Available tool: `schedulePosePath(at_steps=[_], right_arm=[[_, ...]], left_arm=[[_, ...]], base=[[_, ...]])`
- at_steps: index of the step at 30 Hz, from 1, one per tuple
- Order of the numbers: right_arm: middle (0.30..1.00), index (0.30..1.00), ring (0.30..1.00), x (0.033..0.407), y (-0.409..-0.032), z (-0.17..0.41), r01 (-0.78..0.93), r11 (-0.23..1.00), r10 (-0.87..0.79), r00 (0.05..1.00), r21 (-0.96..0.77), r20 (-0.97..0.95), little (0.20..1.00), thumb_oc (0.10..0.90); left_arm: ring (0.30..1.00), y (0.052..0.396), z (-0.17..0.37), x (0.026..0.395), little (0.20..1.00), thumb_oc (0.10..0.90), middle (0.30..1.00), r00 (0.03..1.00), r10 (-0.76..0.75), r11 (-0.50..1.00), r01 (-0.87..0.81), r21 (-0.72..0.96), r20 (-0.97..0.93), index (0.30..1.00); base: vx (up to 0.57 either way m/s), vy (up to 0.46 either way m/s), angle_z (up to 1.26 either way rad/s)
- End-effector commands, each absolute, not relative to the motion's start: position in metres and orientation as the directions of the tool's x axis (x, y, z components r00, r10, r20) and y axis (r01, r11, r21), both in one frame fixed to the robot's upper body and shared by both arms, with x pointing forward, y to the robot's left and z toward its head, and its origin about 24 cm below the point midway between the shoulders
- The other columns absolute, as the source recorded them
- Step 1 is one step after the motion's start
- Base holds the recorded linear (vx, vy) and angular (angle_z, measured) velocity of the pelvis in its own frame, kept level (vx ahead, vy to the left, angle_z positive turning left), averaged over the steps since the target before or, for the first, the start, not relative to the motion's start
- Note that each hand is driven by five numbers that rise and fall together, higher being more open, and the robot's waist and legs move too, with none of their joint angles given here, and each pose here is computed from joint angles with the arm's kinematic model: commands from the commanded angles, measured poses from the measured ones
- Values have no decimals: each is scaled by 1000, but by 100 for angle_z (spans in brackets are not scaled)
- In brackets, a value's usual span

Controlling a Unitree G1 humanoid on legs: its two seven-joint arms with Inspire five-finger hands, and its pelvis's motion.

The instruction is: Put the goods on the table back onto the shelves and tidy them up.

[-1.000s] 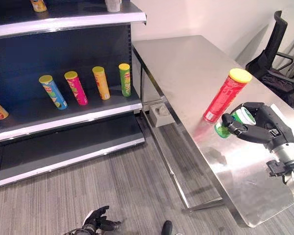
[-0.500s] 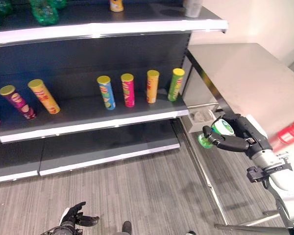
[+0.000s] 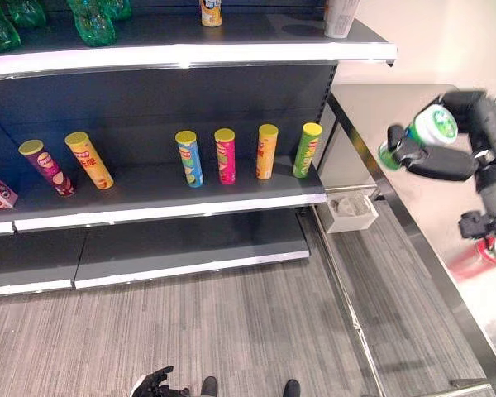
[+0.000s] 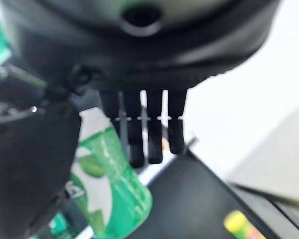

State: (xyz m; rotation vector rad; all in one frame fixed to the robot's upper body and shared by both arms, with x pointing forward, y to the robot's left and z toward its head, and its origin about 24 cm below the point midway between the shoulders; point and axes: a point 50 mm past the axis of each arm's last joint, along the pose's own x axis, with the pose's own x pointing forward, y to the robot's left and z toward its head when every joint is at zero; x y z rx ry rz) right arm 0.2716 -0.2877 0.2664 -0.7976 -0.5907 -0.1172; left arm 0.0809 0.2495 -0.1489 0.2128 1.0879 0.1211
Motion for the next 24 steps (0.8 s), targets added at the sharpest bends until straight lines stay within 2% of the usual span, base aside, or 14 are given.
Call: schedulePosePath(at_steps=[1, 4, 6, 10, 12, 17, 21, 24], right_arm=[[300, 300, 300, 262, -265, 333, 344, 743, 250, 653, -574, 715, 300, 400], [300, 300, 300, 262, -260, 349, 333, 743, 282, 631, -580, 723, 300, 400], [300, 300, 300, 263, -252, 377, 370, 698, 322, 602, -613, 731, 300, 400], [300, 300, 300, 262, -255, 390, 404, 700, 299, 583, -589, 756, 300, 400], [300, 300, 300, 264, -260, 393, 418, 721, 263, 574, -553, 776, 300, 400], [300, 300, 300, 266, -270, 401, 467, 708, 211, 577, -531, 789, 300, 400], [300, 300, 300, 275, -266, 411, 489, 701, 193, 571, -520, 798, 300, 400], [300, 300, 300, 275, -266, 423, 510, 695, 183, 555, -506, 811, 300, 400]], left_arm=[[900, 268, -142, 89, 900, 800, 900, 479, 240, 959, 19, 283, -845, 900], [900, 272, -138, 94, 900, 800, 900, 500, 239, 958, 19, 287, -832, 900], [900, 277, -134, 101, 900, 800, 900, 520, 258, 956, -17, 292, -814, 900], [900, 277, -137, 93, 900, 800, 900, 495, 258, 955, -2, 296, -830, 900], [900, 277, -141, 87, 900, 800, 900, 462, 264, 950, 30, 312, -847, 900], [900, 275, -139, 96, 900, 800, 900, 486, 249, 932, 115, 343, -838, 900], [900, 294, -129, 106, 900, 800, 900, 508, 308, 908, 97, 409, -805, 900], [900, 298, -126, 111, 900, 800, 900, 522, 315, 906, 83, 415, -792, 900]], base=[[34, -97, 25], [6, -96, 39], [1, -100, 92], [162, 45, 45], [283, 281, 19], [323, 379, 6], [216, 436, 9], [142, 147, -4]])
